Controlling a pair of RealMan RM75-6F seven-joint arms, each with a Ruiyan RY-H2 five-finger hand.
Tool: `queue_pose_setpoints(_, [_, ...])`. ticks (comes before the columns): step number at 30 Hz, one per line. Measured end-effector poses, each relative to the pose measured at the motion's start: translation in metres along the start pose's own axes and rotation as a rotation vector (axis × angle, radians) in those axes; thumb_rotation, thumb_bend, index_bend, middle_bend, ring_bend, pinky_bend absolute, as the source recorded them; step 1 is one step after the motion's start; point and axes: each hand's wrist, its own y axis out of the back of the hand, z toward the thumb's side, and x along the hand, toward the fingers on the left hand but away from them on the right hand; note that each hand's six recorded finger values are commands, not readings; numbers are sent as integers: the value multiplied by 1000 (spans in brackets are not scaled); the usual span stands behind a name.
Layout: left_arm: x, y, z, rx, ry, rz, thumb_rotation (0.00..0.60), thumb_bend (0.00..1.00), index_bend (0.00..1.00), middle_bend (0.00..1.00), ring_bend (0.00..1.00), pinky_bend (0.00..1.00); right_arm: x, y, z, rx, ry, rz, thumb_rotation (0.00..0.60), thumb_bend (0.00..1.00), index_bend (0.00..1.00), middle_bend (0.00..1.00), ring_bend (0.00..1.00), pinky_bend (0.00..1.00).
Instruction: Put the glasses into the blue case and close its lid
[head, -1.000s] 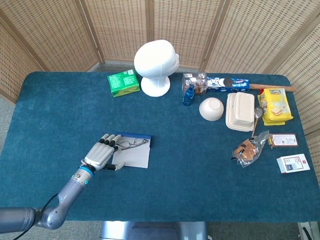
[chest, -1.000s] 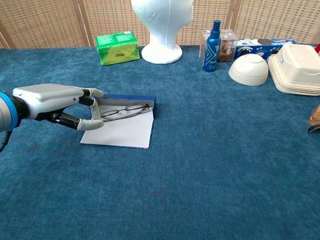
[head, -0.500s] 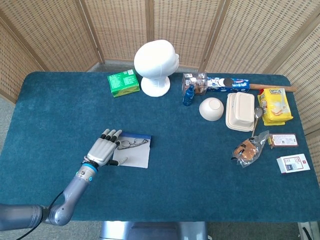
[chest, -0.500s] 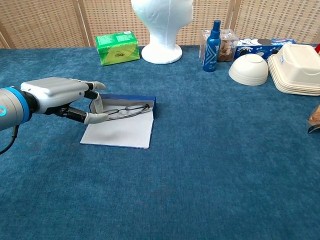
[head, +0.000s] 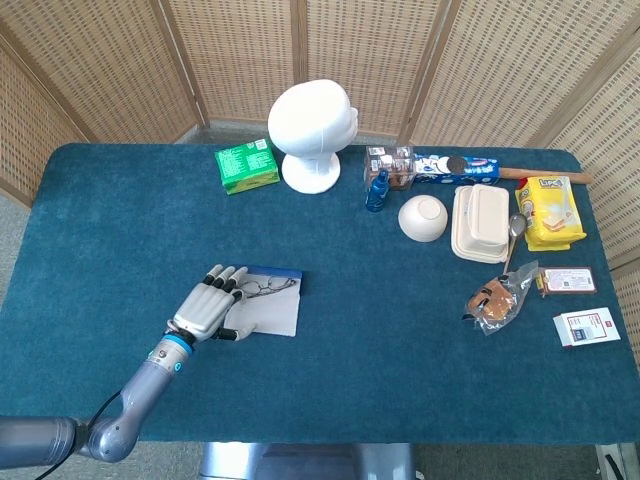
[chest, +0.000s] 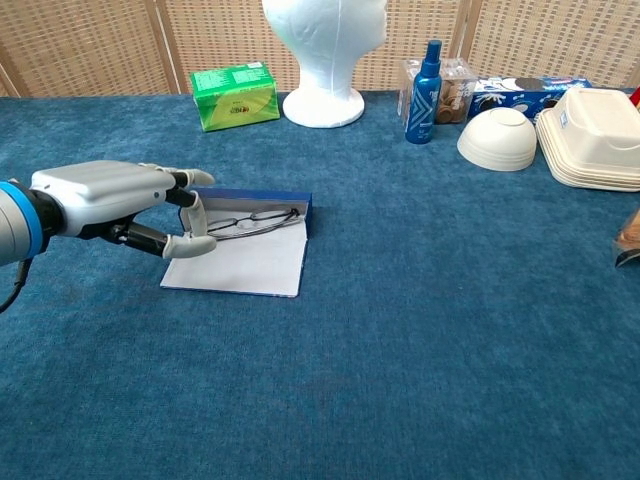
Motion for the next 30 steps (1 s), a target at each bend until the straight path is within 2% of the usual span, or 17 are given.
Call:
queue_pose_setpoints(3, [1, -4, -2, 15, 11, -12, 117, 228, 335, 0, 0, 0, 1, 0, -1, -1, -3, 1, 587, 259, 0, 125, 0, 166])
queue_pose_setpoints(13, [16, -4, -1, 60, 44, 6, 118, 229, 314, 0, 0, 0, 2, 2, -2, -3, -5, -3, 578, 260, 0, 125, 0, 166])
queue_pose_setpoints(19, [24, 3, 1, 45, 55, 26, 114, 228, 290, 0, 0, 0, 3, 2, -4, -2, -11, -2, 576, 259, 0, 125, 0, 166])
queue_pose_setpoints(30, [22, 6, 3, -14, 46, 11, 115, 229, 285, 0, 0, 0, 4, 3, -5, -1, -15, -6, 568, 260, 0, 125, 0, 166])
